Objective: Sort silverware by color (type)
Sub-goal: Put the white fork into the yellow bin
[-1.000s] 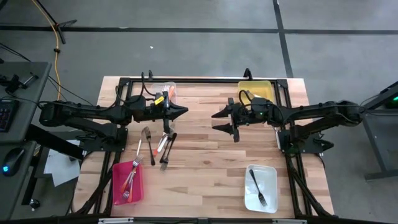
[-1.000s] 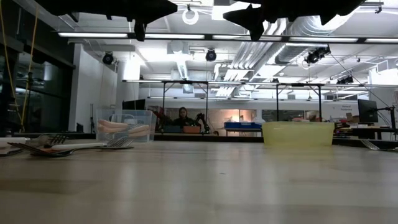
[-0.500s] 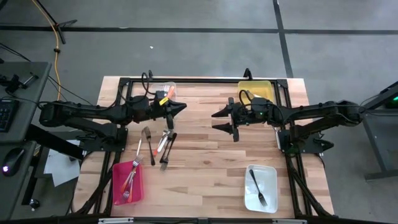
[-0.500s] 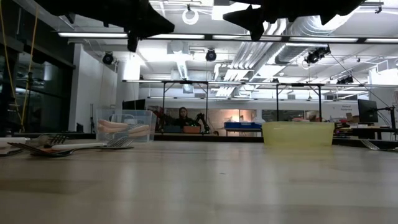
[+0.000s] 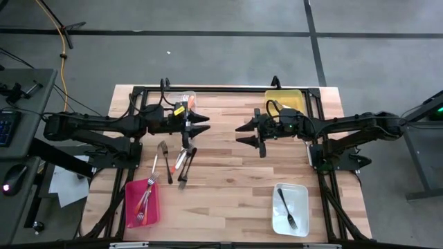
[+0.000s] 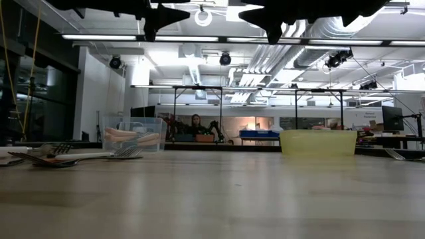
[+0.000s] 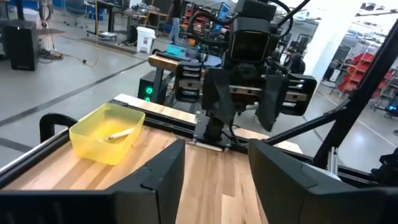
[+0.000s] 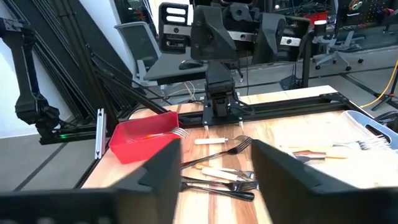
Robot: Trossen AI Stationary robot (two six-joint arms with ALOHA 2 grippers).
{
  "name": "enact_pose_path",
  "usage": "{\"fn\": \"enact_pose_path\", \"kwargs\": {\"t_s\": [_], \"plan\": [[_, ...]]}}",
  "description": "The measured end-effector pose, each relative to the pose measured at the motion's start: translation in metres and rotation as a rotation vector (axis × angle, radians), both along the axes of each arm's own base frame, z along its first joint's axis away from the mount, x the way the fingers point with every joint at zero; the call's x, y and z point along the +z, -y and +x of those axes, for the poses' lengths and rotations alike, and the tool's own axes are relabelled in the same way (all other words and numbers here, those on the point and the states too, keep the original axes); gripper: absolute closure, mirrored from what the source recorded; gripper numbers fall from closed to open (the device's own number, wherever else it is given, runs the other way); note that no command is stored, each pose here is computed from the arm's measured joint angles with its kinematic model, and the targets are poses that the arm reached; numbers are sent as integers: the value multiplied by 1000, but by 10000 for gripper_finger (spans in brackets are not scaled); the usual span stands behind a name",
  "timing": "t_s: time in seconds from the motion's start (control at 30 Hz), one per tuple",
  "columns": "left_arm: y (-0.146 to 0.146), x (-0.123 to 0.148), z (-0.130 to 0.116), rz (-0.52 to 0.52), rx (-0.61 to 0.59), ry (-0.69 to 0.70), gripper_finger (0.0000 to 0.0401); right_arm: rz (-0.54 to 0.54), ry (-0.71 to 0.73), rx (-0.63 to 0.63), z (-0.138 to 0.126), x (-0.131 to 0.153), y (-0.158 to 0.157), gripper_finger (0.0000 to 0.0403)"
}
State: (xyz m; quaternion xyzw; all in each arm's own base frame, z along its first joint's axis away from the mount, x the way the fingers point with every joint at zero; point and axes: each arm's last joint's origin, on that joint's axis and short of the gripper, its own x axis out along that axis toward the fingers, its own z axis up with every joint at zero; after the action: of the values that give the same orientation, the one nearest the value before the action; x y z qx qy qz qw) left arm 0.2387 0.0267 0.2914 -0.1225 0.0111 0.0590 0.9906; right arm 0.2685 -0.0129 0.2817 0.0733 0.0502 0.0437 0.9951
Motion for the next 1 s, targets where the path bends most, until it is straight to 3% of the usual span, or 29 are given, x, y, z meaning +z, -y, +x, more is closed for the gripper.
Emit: {"fn": "enact_pose_path", "kwargs": {"t_s": [0.13,0.2,0.7,0.9,1.0], "plan": [[0,0,0,11,-1,-1,229,18,-2,9,0,0,0,354],[0,1,0,11,-1,0,229,-5,1,27,0,0,0,389],[0,1,0,8,0,-23,229,4,9,59,-1,1,5,400],[1,17,-6,-106,78,-401,229,51,-19,58,-1,-1,5,402],[5,14,-20,-257,198,-627,229,57,-54,57,-1,-4,5,402]]}}
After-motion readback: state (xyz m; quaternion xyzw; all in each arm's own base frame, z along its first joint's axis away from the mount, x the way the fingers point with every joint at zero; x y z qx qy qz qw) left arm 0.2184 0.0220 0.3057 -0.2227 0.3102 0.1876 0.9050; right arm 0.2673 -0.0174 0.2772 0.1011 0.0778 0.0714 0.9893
